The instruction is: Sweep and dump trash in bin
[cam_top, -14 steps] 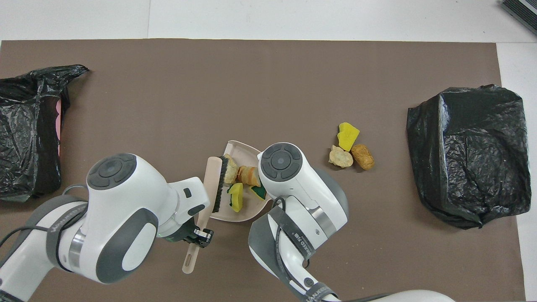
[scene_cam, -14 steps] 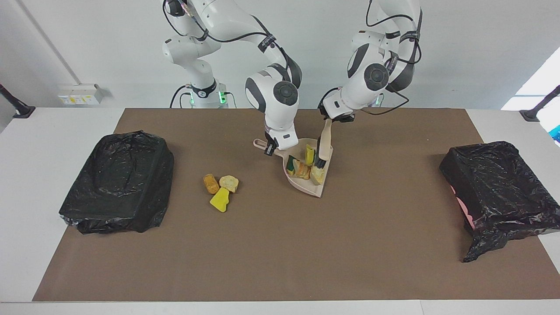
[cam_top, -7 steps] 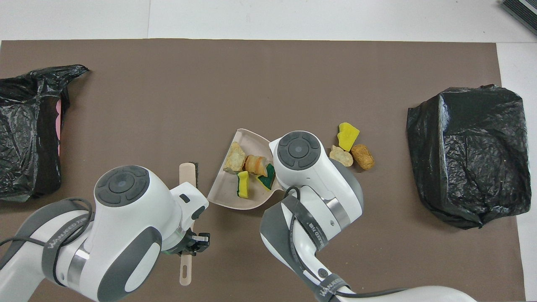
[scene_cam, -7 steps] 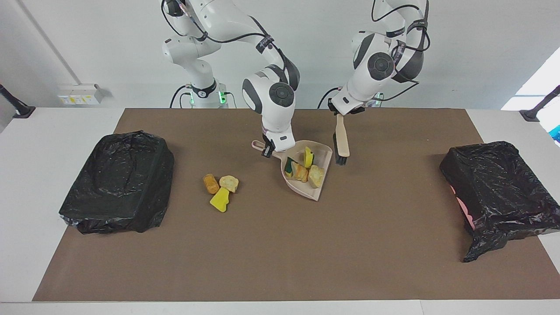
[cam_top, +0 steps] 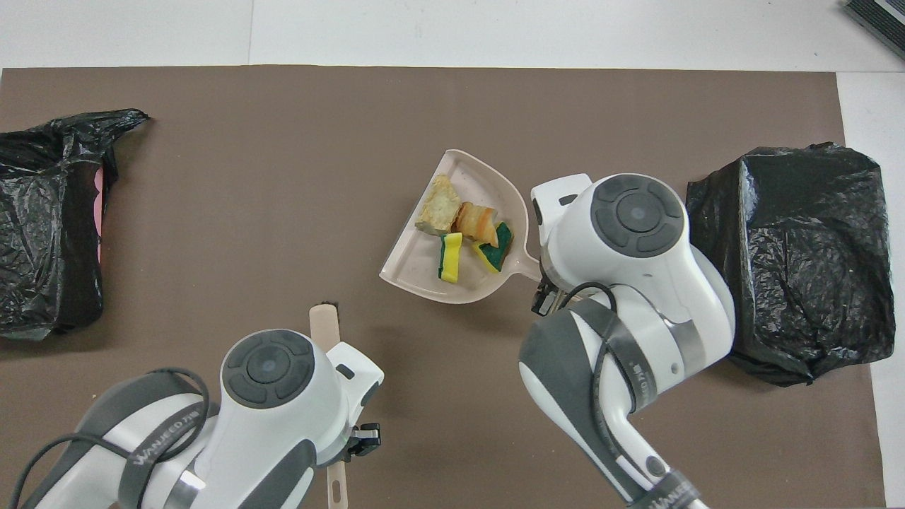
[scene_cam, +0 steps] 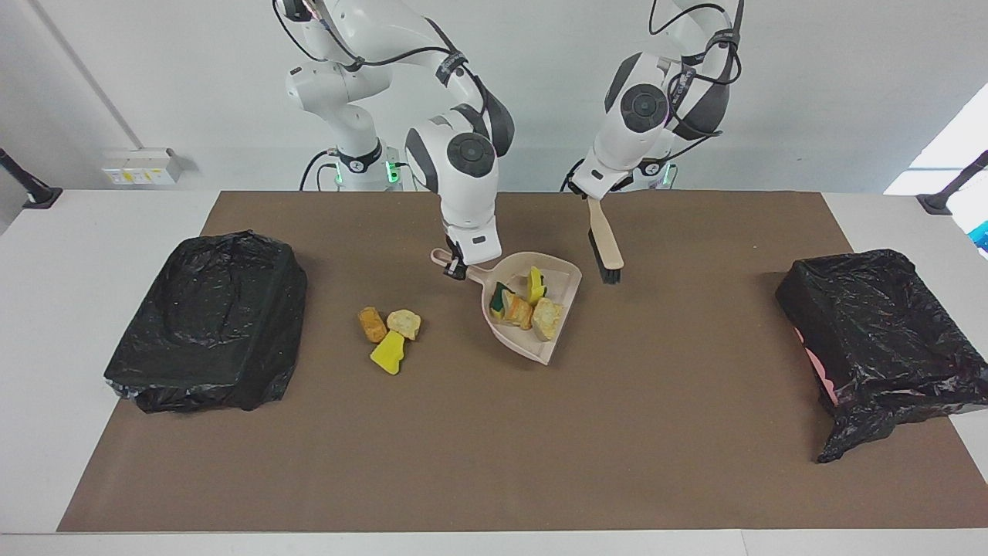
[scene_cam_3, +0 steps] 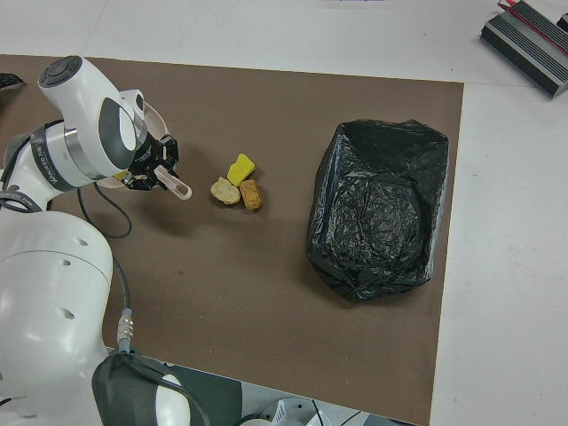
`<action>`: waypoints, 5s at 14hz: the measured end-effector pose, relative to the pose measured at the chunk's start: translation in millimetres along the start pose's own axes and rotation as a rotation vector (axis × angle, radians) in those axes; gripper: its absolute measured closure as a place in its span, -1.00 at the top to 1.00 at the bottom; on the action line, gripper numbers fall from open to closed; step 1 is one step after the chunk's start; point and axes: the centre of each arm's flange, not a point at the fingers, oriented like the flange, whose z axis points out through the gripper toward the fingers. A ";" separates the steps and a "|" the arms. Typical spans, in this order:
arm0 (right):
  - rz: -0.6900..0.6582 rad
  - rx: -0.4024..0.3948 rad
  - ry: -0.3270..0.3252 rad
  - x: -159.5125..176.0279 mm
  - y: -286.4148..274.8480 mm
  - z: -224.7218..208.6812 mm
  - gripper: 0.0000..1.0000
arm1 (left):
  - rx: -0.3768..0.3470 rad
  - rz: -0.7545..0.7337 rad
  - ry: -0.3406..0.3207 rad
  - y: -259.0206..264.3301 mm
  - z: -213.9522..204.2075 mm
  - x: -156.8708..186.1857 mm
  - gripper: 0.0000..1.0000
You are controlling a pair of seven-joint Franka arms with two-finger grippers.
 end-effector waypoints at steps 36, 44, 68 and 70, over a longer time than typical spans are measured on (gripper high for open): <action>-0.629 -0.158 -0.964 -342.5 243.2 -35.5 -0.37 | -0.109 0.092 -0.081 94.7 129.4 -73.9 -0.18; -0.661 -0.301 -1.221 -254.4 212.0 -68.7 -0.37 | -0.098 0.138 0.152 84.8 50.6 -14.5 0.94; 0.564 -0.187 -0.238 -22.5 35.2 -55.8 -0.37 | -0.010 0.242 0.472 -213.3 -281.1 123.4 1.00; 0.722 -0.122 -0.197 1.2 26.8 -32.1 -0.37 | -0.051 0.236 0.447 -219.7 -282.0 121.4 1.00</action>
